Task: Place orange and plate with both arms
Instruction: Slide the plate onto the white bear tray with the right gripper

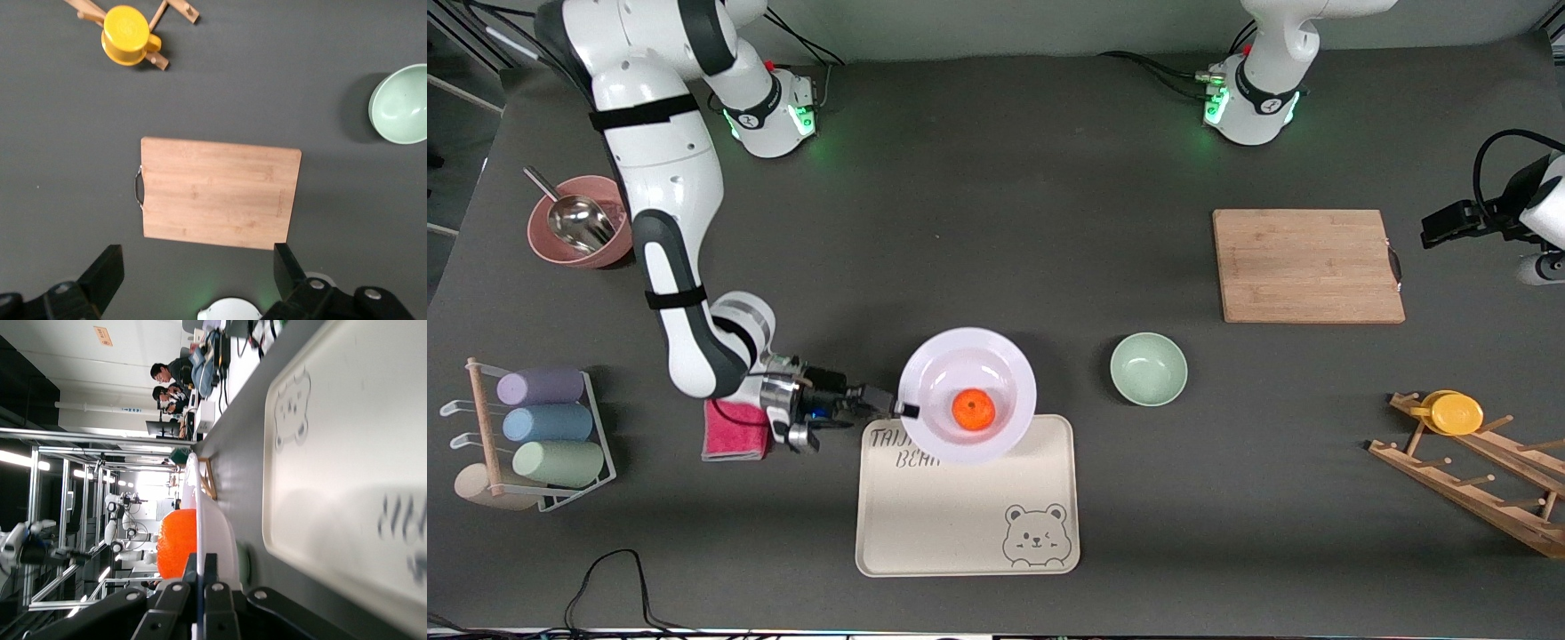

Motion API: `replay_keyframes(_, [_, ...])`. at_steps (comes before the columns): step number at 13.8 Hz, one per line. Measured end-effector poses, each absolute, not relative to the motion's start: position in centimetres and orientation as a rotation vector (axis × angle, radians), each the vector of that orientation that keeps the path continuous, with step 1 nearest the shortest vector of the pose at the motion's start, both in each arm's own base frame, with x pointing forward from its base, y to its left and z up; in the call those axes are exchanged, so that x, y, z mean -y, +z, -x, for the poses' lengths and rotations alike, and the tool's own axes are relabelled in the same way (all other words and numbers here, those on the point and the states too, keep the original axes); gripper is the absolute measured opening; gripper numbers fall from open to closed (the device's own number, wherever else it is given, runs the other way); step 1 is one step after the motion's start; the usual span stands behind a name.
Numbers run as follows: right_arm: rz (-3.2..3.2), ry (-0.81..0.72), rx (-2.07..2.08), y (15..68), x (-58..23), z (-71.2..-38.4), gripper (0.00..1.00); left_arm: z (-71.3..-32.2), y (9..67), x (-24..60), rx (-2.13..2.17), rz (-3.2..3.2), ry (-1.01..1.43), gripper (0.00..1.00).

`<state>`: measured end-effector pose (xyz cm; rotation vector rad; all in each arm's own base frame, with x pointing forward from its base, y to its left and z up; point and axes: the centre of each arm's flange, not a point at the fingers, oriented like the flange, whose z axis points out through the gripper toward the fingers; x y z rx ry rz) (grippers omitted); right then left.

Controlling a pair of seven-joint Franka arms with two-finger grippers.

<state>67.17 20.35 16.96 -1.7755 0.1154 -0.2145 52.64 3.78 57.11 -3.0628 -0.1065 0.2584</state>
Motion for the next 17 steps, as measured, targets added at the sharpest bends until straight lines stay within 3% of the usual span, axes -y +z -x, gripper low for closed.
replay_keyframes(3, [1.810,-0.247,-0.127,15.9,-20.5,-71.4,0.04,-51.8,60.4,-3.9,0.118,3.061,0.285,1.00])
replay_keyframes(6, [1.851,-0.291,-0.147,14.7,-20.8,-73.1,0.04,-50.6,63.2,-3.9,0.126,3.062,0.291,1.00])
replay_keyframes(17, [1.913,-0.272,-0.180,9.3,-20.3,-72.5,0.05,-48.8,65.6,-3.4,0.100,3.062,0.356,1.00])
